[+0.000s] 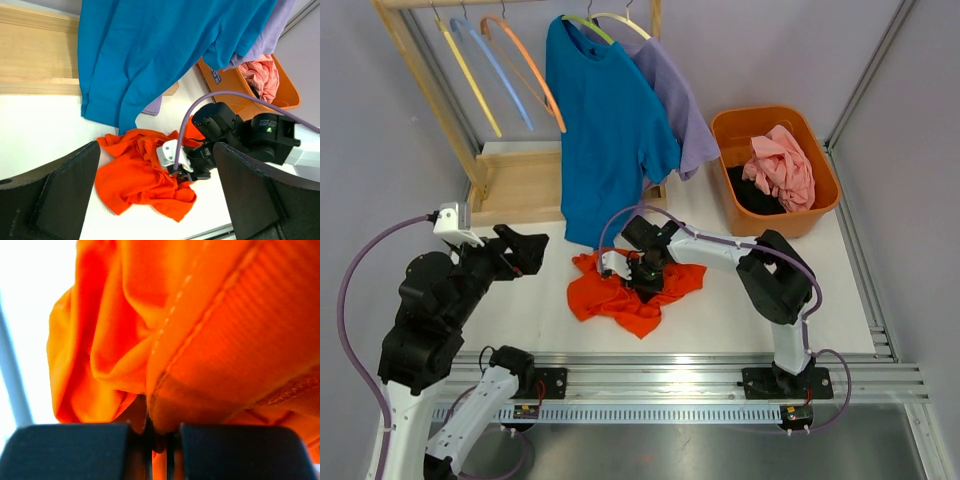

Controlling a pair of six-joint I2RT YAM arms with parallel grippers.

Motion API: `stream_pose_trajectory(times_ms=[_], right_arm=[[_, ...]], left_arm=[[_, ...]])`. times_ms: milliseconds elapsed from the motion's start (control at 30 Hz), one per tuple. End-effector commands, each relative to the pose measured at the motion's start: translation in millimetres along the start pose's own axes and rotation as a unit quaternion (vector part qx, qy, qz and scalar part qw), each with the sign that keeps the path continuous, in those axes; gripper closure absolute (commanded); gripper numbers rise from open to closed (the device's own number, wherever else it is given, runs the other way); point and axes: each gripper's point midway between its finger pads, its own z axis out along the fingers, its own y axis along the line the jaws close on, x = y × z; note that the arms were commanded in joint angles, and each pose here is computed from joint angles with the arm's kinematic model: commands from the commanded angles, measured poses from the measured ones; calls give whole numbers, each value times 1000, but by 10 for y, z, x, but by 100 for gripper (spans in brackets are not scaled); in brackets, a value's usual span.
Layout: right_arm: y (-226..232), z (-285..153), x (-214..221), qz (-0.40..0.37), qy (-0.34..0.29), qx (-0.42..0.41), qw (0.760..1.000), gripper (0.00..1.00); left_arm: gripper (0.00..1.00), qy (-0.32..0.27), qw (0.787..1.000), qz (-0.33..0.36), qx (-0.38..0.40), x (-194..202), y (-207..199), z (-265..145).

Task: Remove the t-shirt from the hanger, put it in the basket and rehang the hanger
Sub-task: Pick up the T-shirt from the center of the board.

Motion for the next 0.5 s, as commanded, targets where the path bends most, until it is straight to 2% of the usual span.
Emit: stream_pose_trajectory(times_ms=[0, 33, 100, 300, 467], right_arm=[[399, -595, -58, -30, -38, -98, 994, 100], [490, -766, 15, -45, -38, -120, 991, 100], [541, -1207, 2, -55, -83, -130, 986, 100], [556, -2200, -132, -34, -187, -99, 977, 100], [367, -3084, -212, -26, -263, 19, 964, 100]], left_arm=[[1, -4, 1000, -11, 2, -13, -20, 72], [1, -3, 1000, -12, 2, 1, -14, 83], [1, 3, 1000, -15, 0, 62, 10, 117], [1, 6, 1000, -22, 4, 120, 12, 262], [1, 24, 999, -11, 18, 178, -34, 379]])
